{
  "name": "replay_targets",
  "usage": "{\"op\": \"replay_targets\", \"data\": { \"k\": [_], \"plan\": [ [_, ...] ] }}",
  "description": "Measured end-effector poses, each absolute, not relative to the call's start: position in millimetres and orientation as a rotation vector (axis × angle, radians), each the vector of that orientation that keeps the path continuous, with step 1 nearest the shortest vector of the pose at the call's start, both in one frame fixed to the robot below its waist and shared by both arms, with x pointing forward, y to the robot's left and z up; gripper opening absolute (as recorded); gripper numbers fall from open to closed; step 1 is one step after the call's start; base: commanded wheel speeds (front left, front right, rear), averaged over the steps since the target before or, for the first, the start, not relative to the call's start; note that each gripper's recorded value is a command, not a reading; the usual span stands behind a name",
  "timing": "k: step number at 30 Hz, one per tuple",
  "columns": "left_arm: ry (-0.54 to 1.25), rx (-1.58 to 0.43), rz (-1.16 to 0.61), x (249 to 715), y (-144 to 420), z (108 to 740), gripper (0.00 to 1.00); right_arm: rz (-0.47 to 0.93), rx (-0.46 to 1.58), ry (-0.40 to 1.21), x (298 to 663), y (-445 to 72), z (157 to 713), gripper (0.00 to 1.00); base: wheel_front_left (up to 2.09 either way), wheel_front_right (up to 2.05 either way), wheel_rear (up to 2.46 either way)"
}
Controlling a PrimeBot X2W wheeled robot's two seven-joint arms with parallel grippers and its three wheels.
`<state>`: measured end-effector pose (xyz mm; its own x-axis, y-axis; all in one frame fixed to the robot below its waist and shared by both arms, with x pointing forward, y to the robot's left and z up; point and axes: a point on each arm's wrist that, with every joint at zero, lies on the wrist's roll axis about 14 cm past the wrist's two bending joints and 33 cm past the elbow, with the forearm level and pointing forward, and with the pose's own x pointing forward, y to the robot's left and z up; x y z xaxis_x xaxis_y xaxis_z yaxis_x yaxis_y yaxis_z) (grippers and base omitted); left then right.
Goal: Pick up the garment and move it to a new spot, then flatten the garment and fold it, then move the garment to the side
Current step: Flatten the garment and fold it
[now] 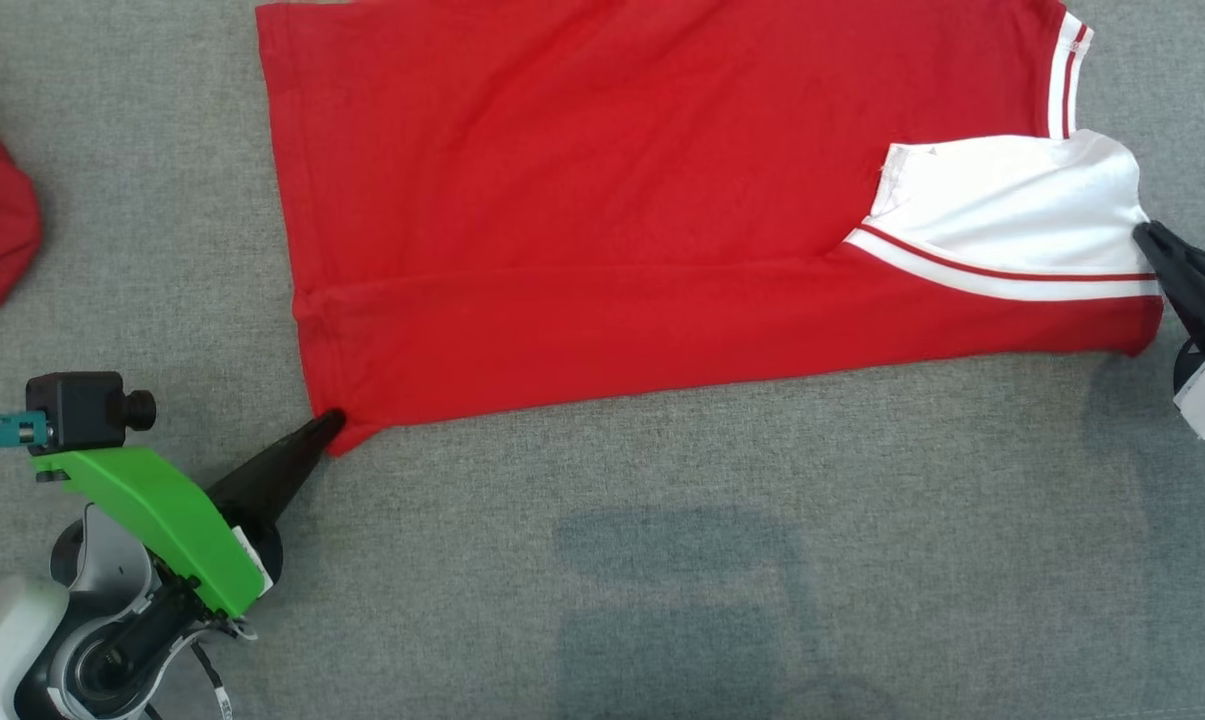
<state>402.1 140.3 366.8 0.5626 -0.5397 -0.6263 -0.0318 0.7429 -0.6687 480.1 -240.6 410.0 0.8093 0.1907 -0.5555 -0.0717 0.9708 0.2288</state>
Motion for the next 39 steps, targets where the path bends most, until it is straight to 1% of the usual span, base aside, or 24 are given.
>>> {"op": "replay_targets", "data": {
  "k": [3, 5, 6, 19, 20, 21, 22, 30, 35, 39],
  "plan": [
    [0.945, -0.693, -0.331, 399.4, 141.4, 368.9, 0.00, 0.124, 0.179, 0.604, 482.2, -245.8, 411.6, 0.00, 0.00, 0.00, 0.00],
    [0.949, -0.705, -0.332, 397.2, 140.8, 369.8, 0.00, 0.123, 0.167, 0.603, 482.3, -245.9, 410.3, 0.77, 0.00, 0.00, 0.00],
    [0.950, -0.707, -0.332, 396.5, 140.5, 370.1, 0.00, 0.123, 0.167, 0.603, 482.1, -245.6, 409.1, 1.00, 0.00, 0.00, 0.00],
    [0.939, -0.721, -0.325, 394.4, 140.6, 374.0, 0.00, 0.153, 0.207, 0.704, 456.2, -231.2, 390.6, 1.00, 0.00, 0.00, 0.00],
    [0.939, -0.721, -0.321, 393.7, 141.9, 374.4, 0.00, 0.154, 0.210, 0.715, 453.7, -231.0, 389.4, 0.47, 0.00, 0.00, 0.00],
    [0.939, -0.721, -0.321, 393.3, 142.0, 374.8, 0.00, 0.154, 0.210, 0.718, 452.8, -230.9, 389.1, 0.03, 0.00, 0.00, 0.00],
    [0.938, -0.720, -0.322, 393.0, 142.1, 375.5, 0.00, 0.154, 0.212, 0.718, 452.2, -231.0, 389.1, 0.00, 0.00, 0.00, 0.00],
    [0.941, -0.716, -0.335, 382.2, 144.5, 383.4, 0.00, 0.140, 0.265, 0.731, 443.4, -240.5, 398.0, 0.00, 0.00, 0.00, 0.00],
    [0.943, -0.710, -0.341, 370.1, 148.1, 390.1, 0.00, 0.127, 0.348, 0.758, 425.8, -245.8, 405.1, 0.00, 0.00, 0.00, 0.00],
    [0.932, -0.718, -0.348, 359.4, 147.1, 397.2, 0.00, 0.105, 0.389, 0.808, 401.6, -253.3, 406.0, 0.00, 0.00, 0.00, 0.00]
  ]
}}
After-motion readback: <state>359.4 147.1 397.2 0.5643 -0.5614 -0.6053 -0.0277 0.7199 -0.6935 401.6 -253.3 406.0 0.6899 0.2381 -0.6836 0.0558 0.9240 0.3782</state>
